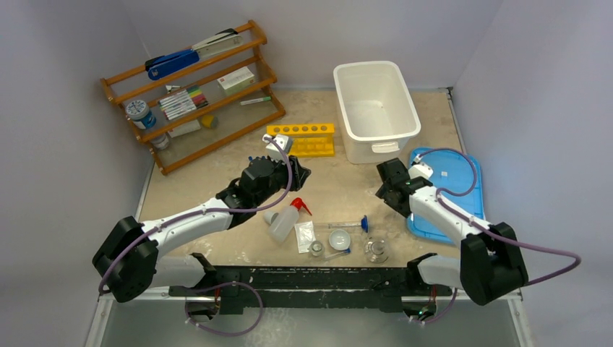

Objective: Organize the chemistry lab equipment
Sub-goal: Pick up the test tube at the center of the board.

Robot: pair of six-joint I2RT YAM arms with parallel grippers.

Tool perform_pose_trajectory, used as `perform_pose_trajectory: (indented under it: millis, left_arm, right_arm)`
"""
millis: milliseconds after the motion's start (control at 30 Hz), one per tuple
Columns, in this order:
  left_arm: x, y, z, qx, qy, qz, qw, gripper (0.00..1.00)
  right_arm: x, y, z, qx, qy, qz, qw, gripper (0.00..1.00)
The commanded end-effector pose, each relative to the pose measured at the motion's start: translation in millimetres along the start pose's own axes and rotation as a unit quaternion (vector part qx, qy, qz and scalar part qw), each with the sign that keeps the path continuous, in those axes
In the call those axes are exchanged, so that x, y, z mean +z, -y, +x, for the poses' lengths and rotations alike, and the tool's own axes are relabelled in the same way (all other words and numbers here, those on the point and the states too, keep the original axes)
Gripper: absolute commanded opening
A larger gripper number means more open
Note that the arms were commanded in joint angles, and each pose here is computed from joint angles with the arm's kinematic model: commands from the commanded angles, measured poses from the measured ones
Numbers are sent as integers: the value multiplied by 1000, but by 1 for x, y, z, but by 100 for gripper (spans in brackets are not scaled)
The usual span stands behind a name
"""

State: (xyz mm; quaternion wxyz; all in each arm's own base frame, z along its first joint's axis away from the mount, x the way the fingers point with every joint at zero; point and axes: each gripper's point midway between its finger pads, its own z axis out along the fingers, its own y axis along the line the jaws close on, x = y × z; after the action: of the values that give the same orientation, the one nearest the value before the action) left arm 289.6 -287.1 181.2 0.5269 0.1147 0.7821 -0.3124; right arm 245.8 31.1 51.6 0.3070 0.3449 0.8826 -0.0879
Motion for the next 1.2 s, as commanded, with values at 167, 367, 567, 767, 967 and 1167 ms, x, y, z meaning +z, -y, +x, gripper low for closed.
perform_pose_trajectory:
  millis: [167,367,567,767,967,1167]
  left_arm:
    - [-4,6,-18,9,29,8,999,33]
    - [-3,5,-15,8,27,7,1000,33]
    - [-3,4,-14,9,27,5,1000,33]
    - [-1,3,-12,6,25,2,1000,33]
    - [-2,7,-19,-5,30,6,1000,33]
    - [-4,18,-31,-24,33,25,999,33]
  right_arm:
    - [16,-5,20,3,-23,-8,1000,68]
    - [25,-7,21,-2,-19,-2,1000,62]
    - [29,-14,24,-9,-23,-11,1000,49]
    - [28,-22,26,-20,-19,-27,999,30]
    - [19,-35,31,-58,-8,-60,996,5]
    - [-9,-46,23,-86,36,-76,993,0]
